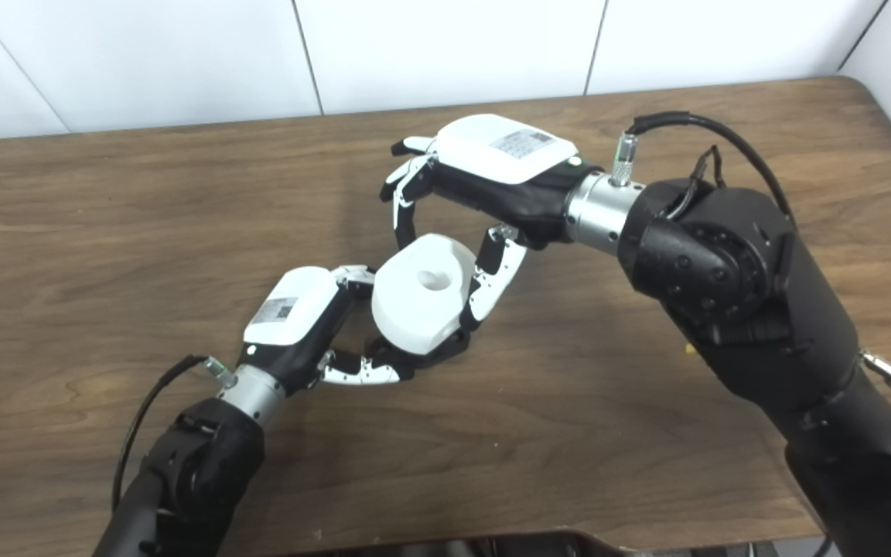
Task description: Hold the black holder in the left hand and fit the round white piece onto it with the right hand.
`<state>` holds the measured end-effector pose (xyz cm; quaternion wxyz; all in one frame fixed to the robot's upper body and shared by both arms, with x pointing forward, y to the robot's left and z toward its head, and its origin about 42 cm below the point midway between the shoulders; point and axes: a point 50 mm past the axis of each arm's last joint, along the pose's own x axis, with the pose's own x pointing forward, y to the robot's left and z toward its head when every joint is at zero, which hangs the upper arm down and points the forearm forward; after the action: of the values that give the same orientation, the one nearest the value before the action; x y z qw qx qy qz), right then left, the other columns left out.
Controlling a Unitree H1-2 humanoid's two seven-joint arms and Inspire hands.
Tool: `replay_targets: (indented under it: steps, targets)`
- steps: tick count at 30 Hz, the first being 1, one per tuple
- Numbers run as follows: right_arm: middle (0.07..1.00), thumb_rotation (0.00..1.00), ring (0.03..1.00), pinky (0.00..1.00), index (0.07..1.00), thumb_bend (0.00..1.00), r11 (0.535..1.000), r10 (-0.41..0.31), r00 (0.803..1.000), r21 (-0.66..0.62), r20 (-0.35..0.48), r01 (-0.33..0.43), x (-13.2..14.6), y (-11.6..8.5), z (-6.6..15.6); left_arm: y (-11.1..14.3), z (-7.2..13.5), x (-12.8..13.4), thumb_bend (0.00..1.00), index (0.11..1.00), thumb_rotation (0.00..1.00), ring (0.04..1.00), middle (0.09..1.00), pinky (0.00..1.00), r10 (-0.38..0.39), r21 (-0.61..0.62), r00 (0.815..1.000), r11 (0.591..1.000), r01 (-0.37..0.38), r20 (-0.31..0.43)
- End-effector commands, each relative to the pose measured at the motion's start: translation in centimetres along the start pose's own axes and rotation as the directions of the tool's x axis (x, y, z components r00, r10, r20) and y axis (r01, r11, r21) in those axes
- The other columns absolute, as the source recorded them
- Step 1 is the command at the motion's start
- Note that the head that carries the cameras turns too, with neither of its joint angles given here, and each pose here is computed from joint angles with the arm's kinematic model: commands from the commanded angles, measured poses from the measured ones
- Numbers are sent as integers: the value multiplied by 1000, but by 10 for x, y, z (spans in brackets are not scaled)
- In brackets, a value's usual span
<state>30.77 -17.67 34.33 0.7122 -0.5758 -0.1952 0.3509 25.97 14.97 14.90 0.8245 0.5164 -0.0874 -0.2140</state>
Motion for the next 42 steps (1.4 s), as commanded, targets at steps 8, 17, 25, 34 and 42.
replay_targets:
  steps: [8,17,25,34,42]
  targets:
    - [831,136,972,900,483,525,997,-60,998,-39,22,61,-2,-16,3,-25,-26,-17,522,486,48,826,711,817,-127,100,986,986,137,-104]
    - [832,135,974,903,483,525,998,-41,999,-36,25,42,-4,-13,1,-25,-23,-19,521,486,47,802,694,807,-131,121,988,983,140,-77]
    - [830,136,973,896,484,525,999,-16,999,-47,38,17,-3,-6,0,-24,-19,-17,521,486,47,808,701,795,-137,104,987,984,145,-84]
    - [829,134,980,968,485,524,997,17,999,-74,48,-13,0,4,-1,-24,-17,-16,521,486,48,810,706,794,-139,98,987,984,147,-85]
    - [823,133,990,971,484,524,995,27,998,-102,51,-21,3,9,-7,-24,-14,-15,521,486,48,822,713,805,-144,96,985,984,153,-90]
